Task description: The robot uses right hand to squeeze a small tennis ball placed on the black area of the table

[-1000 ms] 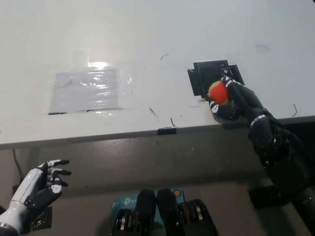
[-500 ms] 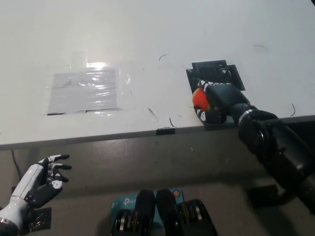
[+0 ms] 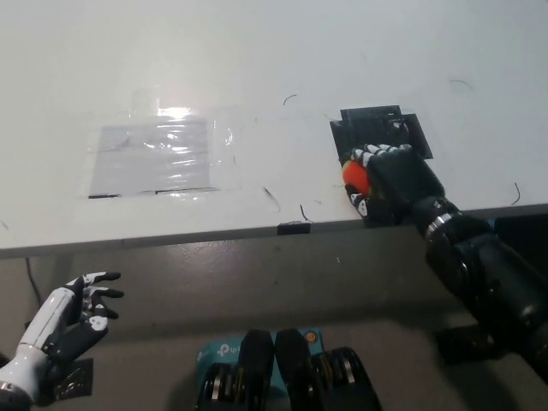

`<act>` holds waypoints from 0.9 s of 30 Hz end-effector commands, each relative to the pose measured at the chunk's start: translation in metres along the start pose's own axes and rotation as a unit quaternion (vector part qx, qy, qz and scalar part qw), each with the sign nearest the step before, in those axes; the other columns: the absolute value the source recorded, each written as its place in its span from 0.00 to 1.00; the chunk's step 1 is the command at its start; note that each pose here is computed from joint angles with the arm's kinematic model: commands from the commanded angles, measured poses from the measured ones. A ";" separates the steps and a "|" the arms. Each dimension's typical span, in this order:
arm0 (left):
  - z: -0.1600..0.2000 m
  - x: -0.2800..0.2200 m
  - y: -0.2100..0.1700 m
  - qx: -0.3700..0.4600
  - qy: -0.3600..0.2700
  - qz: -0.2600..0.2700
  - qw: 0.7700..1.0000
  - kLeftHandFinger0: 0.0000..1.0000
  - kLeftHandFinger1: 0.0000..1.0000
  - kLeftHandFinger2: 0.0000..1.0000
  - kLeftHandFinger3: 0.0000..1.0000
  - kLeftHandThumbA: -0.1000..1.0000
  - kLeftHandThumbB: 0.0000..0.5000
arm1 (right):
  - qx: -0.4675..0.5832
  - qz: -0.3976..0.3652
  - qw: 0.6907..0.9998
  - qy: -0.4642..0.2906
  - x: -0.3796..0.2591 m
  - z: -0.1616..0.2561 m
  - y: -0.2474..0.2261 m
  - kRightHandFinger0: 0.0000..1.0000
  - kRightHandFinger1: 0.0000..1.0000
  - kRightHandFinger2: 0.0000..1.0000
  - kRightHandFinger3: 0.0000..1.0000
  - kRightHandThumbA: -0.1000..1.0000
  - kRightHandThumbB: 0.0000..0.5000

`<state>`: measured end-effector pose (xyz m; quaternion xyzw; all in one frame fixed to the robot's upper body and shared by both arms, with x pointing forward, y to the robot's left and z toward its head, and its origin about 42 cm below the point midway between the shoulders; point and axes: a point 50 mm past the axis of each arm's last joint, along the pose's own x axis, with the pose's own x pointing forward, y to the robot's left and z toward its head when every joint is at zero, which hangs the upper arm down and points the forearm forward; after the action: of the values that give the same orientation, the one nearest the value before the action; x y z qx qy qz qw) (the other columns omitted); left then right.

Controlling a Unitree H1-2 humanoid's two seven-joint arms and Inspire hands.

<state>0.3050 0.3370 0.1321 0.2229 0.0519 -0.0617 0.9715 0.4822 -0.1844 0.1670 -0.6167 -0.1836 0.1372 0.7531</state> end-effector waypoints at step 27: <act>0.003 -0.005 0.010 0.003 -0.026 0.013 1.000 0.39 0.50 0.63 0.74 0.10 0.05 | 0.480 -0.374 0.793 0.038 -0.017 -0.001 -0.093 0.00 0.00 0.16 0.17 0.00 0.35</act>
<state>0.3013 0.3421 0.1310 0.2248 0.0483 -0.0532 0.9718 0.4625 -0.2107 0.2383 -0.1381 -0.2606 -0.1106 0.9491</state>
